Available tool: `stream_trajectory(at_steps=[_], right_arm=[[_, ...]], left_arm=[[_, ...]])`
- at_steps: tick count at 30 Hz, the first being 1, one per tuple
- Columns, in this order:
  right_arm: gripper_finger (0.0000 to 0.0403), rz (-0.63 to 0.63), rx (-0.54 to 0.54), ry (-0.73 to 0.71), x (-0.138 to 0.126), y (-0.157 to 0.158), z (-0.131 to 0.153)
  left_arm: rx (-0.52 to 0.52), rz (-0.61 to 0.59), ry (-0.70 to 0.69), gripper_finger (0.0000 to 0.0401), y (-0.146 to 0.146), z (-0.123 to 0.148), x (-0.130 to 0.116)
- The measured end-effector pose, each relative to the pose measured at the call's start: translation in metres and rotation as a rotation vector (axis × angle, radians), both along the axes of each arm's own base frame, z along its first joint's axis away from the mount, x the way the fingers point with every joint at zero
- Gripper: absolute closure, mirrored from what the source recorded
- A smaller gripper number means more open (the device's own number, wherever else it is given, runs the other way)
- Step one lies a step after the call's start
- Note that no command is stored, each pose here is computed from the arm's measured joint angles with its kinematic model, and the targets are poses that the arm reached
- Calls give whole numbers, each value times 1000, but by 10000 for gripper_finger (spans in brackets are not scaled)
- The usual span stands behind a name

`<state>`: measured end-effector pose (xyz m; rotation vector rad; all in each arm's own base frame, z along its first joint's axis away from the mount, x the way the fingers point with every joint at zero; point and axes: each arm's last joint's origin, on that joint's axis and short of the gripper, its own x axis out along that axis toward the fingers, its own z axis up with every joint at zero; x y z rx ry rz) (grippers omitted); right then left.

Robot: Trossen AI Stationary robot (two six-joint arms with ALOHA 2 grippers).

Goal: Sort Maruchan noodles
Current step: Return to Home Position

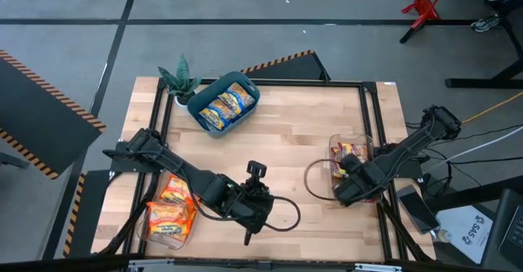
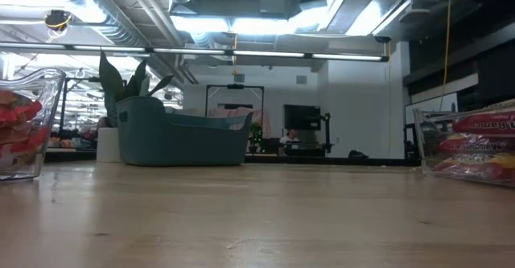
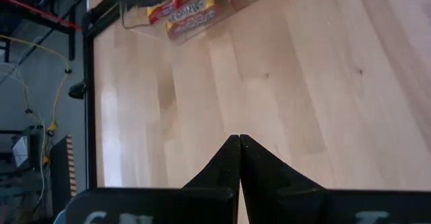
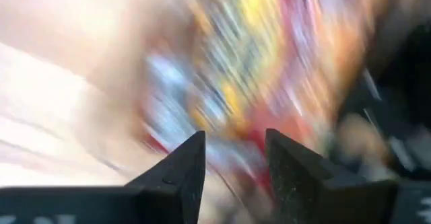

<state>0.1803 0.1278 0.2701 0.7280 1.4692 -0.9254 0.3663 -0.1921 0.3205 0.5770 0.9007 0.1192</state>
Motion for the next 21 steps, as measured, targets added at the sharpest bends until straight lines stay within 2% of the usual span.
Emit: stream_trajectory(at_steps=[3,6,10,13,16,18,19,21], right_arm=[[262,115,-159,-287,14,4,20],[266,242,-339,-516,23,3,56],[268,471,-556,-678,24,1,113],[269,701,-592,-683,20,-2,146],[269,808,-476,-751,15,-3,173],[269,967,-500,-762,13,-3,182],[269,984,-541,-792,11,-5,187],[269,989,-539,-863,-4,-19,201]], left_arm=[[-12,-27,-28,401,-7,18,-12],[-58,-46,-162,401,-3,66,-42],[-113,-47,-394,401,14,128,-87],[-204,-19,-508,401,30,159,-119],[-281,-13,-562,401,45,177,-145],[-313,-25,-550,401,53,182,-158],[-322,-51,-539,401,57,185,-164],[-366,-94,-542,401,71,194,-176]])
